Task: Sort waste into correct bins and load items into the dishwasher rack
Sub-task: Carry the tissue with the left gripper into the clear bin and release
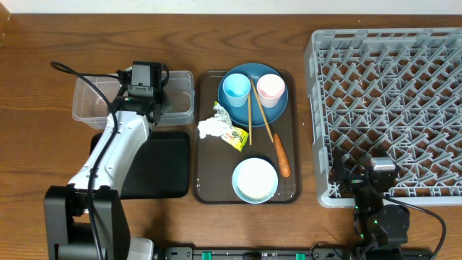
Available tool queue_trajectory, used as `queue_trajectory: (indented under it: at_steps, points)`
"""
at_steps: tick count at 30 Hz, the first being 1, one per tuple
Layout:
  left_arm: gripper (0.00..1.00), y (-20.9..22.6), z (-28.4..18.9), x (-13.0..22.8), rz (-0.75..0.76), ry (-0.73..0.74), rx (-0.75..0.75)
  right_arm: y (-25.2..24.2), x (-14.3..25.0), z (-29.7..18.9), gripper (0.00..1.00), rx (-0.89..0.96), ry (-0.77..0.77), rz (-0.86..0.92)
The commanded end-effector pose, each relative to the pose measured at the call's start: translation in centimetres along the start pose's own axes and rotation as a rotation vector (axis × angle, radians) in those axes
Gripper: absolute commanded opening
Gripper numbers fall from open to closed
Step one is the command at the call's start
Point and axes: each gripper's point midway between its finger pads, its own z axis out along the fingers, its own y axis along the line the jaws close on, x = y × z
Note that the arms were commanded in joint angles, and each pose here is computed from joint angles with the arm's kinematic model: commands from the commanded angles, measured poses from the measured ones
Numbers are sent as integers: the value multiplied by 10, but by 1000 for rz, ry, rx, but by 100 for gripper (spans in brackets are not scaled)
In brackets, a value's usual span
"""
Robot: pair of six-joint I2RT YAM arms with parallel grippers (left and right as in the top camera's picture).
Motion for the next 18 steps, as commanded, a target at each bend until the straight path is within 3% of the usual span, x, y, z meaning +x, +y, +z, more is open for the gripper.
queue_trajectory:
  at_steps: [1,5,18]
  points:
    - [9,-25,-8,3,14,50,146,0,2,0,99,-1,3,14]
    - [9,-41,-12,18,4,127,249,0,2,0,99,-1,3,14]
    - [9,-27,-12,41,6,225,192,0,2,0,99,-1,3,14]
